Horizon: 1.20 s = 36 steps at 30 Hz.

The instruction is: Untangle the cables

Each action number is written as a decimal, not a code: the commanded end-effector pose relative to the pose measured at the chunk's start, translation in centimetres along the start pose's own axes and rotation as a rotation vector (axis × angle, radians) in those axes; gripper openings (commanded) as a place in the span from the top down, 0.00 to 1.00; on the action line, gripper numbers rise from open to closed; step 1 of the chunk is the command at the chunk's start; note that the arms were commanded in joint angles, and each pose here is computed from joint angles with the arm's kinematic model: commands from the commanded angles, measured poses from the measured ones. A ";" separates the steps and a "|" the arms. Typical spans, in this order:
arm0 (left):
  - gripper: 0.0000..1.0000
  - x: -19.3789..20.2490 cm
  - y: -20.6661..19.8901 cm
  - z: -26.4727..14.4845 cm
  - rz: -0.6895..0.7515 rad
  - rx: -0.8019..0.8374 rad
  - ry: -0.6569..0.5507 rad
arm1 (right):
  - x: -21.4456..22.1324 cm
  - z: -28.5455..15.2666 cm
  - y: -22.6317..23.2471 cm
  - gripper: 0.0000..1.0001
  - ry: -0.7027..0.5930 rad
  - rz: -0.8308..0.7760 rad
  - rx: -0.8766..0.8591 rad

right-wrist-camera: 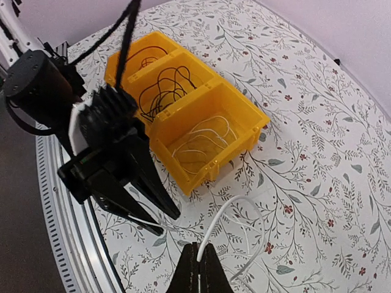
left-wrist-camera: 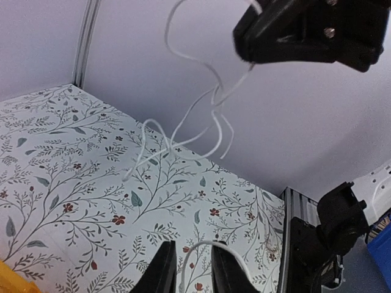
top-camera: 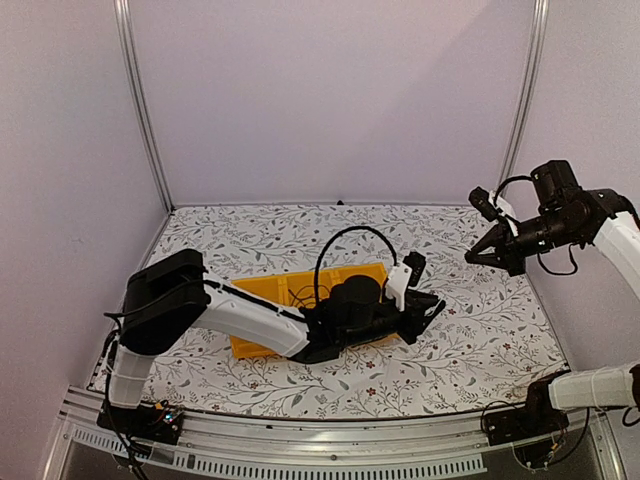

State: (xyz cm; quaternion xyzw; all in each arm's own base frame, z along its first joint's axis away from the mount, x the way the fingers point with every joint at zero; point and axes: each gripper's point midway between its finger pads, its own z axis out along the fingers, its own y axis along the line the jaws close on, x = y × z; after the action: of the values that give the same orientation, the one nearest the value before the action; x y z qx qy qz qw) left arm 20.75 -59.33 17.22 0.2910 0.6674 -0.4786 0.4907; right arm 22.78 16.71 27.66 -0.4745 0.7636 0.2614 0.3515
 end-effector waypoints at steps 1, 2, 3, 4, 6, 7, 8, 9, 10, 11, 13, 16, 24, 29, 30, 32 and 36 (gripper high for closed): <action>0.81 -4.5 -3.7 -1.7 -0.024 0.083 -0.080 | 3.2 1.5 -4.0 1.00 0.038 0.085 0.113; 0.83 -4.8 -3.8 -1.9 -0.026 0.086 -0.082 | 4.3 1.8 -4.9 1.00 0.055 0.108 0.137; 0.84 -5.0 -4.1 -2.1 -0.025 0.090 -0.084 | 5.3 2.1 -5.9 1.00 0.075 0.132 0.171; 0.86 -5.3 -4.2 -2.3 -0.024 0.093 -0.087 | 6.4 2.3 -7.1 1.00 0.107 0.152 0.223; 0.88 -6.1 -4.7 -2.8 -0.022 0.108 -0.096 | 9.0 3.0 -9.1 0.83 0.191 0.201 0.309; 0.89 -6.5 -5.0 -3.0 -0.021 0.116 -0.101 | 10.0 3.2 -9.6 0.73 0.226 0.217 0.327; 0.90 -7.1 -5.2 -3.1 -0.017 0.123 -0.108 | 10.8 3.6 -9.6 0.67 0.254 0.231 0.319; 0.90 -7.5 -5.5 -3.3 -0.013 0.129 -0.113 | 10.9 4.0 -9.0 0.64 0.253 0.240 0.278; 0.91 -8.0 -5.7 -3.5 -0.007 0.134 -0.120 | 10.8 4.0 -8.3 0.61 0.247 0.235 0.243; 0.92 -8.5 -5.9 -3.7 -0.002 0.138 -0.128 | 9.9 4.2 -6.9 0.57 0.203 0.227 0.174; 0.94 -9.8 -6.3 -4.1 0.009 0.143 -0.150 | 8.1 3.6 -4.4 0.48 0.121 0.170 0.074; 0.97 -11.7 -6.7 -4.6 0.027 0.146 -0.184 | 5.7 1.9 -1.6 0.36 0.009 0.027 0.032; 1.00 -16.8 -6.9 -5.6 0.062 0.122 -0.278 | 4.0 0.6 4.2 0.28 -0.124 -0.158 -0.150; 1.00 -19.6 -6.7 -6.1 0.047 0.129 -0.329 | 3.1 1.4 4.6 0.29 -0.132 -0.175 -0.194; 1.00 -20.1 -6.7 -6.2 0.041 0.135 -0.340 | 3.0 1.7 4.6 0.30 -0.130 -0.176 -0.198; 1.00 -21.0 -6.8 -6.3 0.029 0.146 -0.358 | 3.0 2.2 4.5 0.32 -0.123 -0.171 -0.211; 1.00 -22.3 -7.4 -6.4 0.029 0.186 -0.371 | 2.3 2.9 3.5 0.39 -0.137 -0.125 -0.209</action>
State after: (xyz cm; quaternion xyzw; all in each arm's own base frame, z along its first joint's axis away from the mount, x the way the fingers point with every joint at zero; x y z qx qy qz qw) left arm 19.76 -55.46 36.90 0.2574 0.5471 -0.5524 0.5738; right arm 18.89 18.22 23.58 -0.5436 0.6849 0.3304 0.3554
